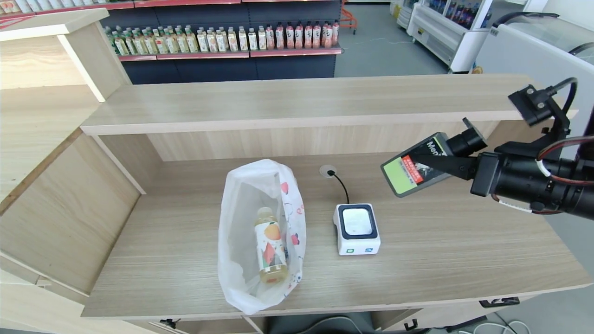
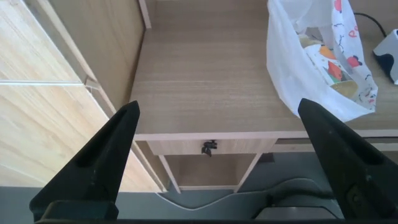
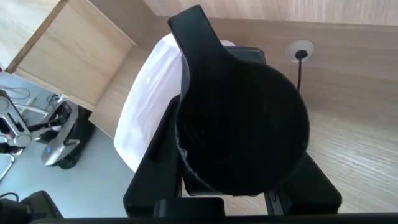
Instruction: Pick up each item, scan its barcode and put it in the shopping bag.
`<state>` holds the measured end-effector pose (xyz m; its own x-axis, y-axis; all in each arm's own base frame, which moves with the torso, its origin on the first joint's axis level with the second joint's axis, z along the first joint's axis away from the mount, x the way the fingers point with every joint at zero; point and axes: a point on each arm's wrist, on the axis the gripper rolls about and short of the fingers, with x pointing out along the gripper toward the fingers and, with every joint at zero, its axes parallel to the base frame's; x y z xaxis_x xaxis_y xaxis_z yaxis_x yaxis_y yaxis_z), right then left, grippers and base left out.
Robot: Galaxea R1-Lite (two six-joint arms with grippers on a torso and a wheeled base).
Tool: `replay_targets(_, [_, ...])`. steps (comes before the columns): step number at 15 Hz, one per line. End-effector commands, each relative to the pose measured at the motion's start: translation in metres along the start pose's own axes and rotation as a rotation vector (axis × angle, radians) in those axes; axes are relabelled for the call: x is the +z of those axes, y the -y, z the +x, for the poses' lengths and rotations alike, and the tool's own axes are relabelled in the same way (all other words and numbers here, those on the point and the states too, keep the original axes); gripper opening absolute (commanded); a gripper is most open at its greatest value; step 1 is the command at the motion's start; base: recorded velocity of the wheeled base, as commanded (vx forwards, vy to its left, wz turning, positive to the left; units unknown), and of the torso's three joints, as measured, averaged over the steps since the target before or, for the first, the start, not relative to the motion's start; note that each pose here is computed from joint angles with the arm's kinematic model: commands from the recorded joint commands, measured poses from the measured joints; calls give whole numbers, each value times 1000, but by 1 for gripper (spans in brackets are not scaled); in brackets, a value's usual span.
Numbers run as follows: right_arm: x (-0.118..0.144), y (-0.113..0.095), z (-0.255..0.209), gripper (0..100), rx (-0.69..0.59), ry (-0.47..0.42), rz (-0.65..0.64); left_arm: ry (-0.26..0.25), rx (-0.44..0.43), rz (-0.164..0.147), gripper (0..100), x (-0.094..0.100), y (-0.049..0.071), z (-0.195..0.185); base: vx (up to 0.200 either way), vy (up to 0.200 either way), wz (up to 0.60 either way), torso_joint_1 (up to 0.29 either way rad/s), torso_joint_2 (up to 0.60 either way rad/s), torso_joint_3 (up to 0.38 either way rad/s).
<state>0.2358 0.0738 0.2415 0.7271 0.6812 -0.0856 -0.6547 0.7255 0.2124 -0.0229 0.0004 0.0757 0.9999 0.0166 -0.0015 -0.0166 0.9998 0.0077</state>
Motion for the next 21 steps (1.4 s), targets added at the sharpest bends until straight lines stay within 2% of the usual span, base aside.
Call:
replay_targets(1, [-11,7,31,0,28,-64,27,0,0,0,100,0,0,0,0,200,0,-2,2,7])
replay_targets(6, [-38,1,60,0,99,-168,64,0,0,-2,100,0,0,0,0,0,0,0,0,0])
replay_targets(9, [-50,-8,79,0,140,-221,156,0,0,-2,100,0,0,0,0,0,0,0,0,0])
replay_targets(13, [-75,-8,114,0,153,-295,197,0,0,-2,100,0,0,0,0,0,0,0,0,0])
replay_targets(15, [-97,-8,143,0,145,-341,155,0,0,-2,100,0,0,0,0,0,0,0,0,0])
replay_targets(17, [-116,-9,164,0,110,-366,26,0,0,-2,100,0,0,0,0,0,0,0,0,0])
replay_targets(19, [-124,-9,180,0,129,-370,-63,0,0,-2,100,0,0,0,0,0,0,0,0,0])
replay_targets(21, [-130,-14,196,0,140,-365,-87,0,0,-2,100,0,0,0,0,0,0,0,0,0])
